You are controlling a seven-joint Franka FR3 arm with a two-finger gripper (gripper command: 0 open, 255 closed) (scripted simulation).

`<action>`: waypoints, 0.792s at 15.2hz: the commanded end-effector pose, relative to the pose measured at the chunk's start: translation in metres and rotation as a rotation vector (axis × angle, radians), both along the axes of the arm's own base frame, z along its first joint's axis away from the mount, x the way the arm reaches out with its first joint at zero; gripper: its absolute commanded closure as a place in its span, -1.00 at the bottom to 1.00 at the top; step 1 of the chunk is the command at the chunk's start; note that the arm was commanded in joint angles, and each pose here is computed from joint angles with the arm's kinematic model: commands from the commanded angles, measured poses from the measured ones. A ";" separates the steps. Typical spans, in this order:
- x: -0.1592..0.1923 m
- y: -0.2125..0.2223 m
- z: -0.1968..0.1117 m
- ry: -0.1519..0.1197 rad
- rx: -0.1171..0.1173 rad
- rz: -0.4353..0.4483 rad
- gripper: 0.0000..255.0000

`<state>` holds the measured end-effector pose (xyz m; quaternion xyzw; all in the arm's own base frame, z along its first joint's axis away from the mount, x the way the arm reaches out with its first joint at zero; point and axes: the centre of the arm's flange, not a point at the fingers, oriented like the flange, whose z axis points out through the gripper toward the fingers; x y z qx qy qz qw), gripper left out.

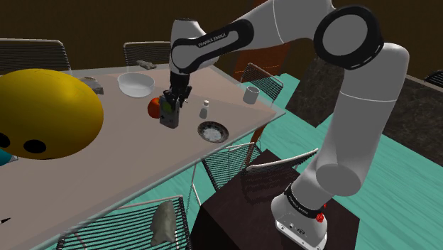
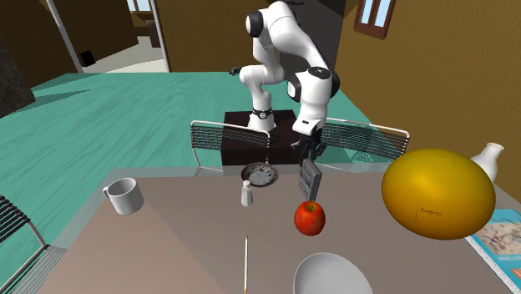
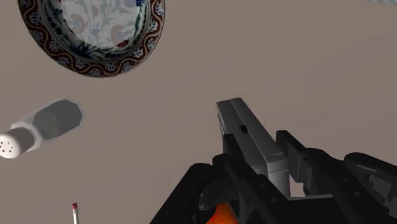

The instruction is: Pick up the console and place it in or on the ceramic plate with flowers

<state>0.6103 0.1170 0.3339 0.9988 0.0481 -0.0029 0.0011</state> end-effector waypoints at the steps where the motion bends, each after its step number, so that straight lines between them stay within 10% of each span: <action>1: 0.000 0.000 0.011 0.000 0.000 0.000 1.00; 12: -0.008 -0.010 0.067 0.000 0.000 0.000 1.00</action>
